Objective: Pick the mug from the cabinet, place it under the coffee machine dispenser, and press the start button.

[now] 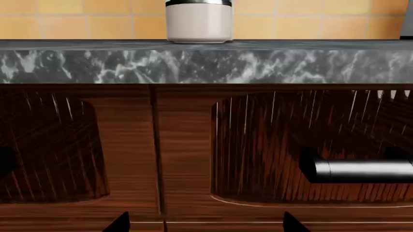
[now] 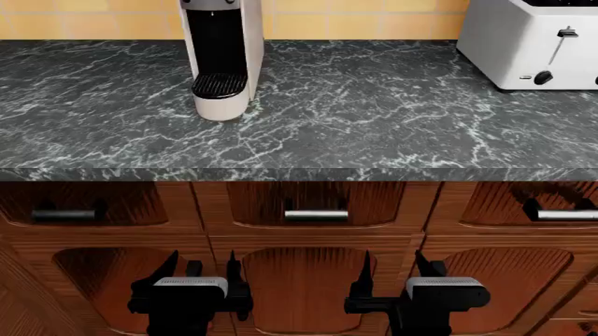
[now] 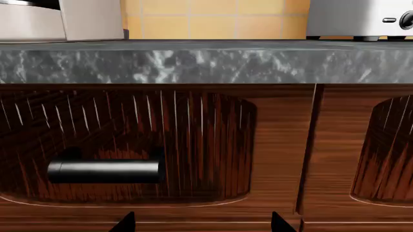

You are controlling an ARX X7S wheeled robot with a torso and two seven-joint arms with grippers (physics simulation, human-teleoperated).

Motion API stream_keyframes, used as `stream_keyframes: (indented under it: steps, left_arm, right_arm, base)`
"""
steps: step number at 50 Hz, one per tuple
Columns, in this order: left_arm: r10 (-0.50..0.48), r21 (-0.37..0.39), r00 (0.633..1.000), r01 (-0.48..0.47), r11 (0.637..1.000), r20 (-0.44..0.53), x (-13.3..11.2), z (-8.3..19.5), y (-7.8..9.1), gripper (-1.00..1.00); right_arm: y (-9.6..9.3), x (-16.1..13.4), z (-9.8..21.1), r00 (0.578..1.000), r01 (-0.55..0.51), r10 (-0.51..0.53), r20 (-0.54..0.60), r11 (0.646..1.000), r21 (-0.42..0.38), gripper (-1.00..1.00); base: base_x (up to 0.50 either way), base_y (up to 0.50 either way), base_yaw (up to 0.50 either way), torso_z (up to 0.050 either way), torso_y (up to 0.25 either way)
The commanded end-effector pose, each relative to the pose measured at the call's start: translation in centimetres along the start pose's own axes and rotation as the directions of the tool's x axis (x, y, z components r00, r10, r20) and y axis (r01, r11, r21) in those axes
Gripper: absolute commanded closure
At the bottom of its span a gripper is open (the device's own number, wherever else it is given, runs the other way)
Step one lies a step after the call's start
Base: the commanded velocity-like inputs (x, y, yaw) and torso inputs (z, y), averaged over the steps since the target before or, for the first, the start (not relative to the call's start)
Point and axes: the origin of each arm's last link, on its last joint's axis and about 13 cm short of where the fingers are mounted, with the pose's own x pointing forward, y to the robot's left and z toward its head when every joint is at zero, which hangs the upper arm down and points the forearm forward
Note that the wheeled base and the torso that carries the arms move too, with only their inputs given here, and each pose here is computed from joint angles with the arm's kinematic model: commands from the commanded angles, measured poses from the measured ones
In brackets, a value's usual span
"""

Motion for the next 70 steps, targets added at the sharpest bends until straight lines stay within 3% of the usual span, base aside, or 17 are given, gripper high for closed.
stream_keyframes:
  steps: [1,7,21,41,44,70]
  left_arm:
    - [-0.011,-0.008,1.0,0.011,1.0,-0.007,-0.1,0.0,0.0,-1.0]
    - [-0.014,-0.07,1.0,0.015,0.997,0.016,-0.3,0.7,0.2,-1.0]
    - [-0.023,-0.068,0.999,0.026,0.997,0.048,-0.3,1.2,0.3,-1.0]
    - [-0.053,-0.121,0.997,0.059,0.991,0.053,-0.5,1.4,0.4,-1.0]
    - [-0.025,-0.135,1.0,0.025,0.991,0.003,-0.2,1.2,0.3,-1.0]
    - [0.01,-0.138,1.0,-0.007,0.99,0.016,0.1,1.2,0.4,-1.0]
  right_arm:
    - [0.0,0.0,0.1,1.0,0.024,-0.024,-0.001,1.0,-0.017,-1.0]
    - [-0.1,-0.3,0.6,1.0,0.021,-0.021,0.017,1.0,-0.02,-1.0]
    - [-0.1,-0.1,0.9,0.999,0.031,-0.03,0.042,0.999,-0.021,-1.0]
    - [0.1,-0.3,0.8,0.999,0.005,-0.005,0.04,1.0,-0.006,-1.0]
    - [0.2,-0.3,0.8,0.999,0.001,0.0,0.032,0.999,-0.035,-1.0]
    - [0.3,-0.4,1.2,1.0,-0.003,0.004,0.031,1.0,-0.022,-1.0]
  base:
    - [0.0,0.0,0.0,0.0,0.0]
    - [0.0,0.0,0.0,0.033,0.017]
    - [0.0,0.0,0.0,0.05,0.026]
    - [0.0,0.01,0.0,0.048,0.025]
    - [0.01,0.5,0.0,0.0,0.0]
    - [0.01,0.5,0.0,0.0,0.0]
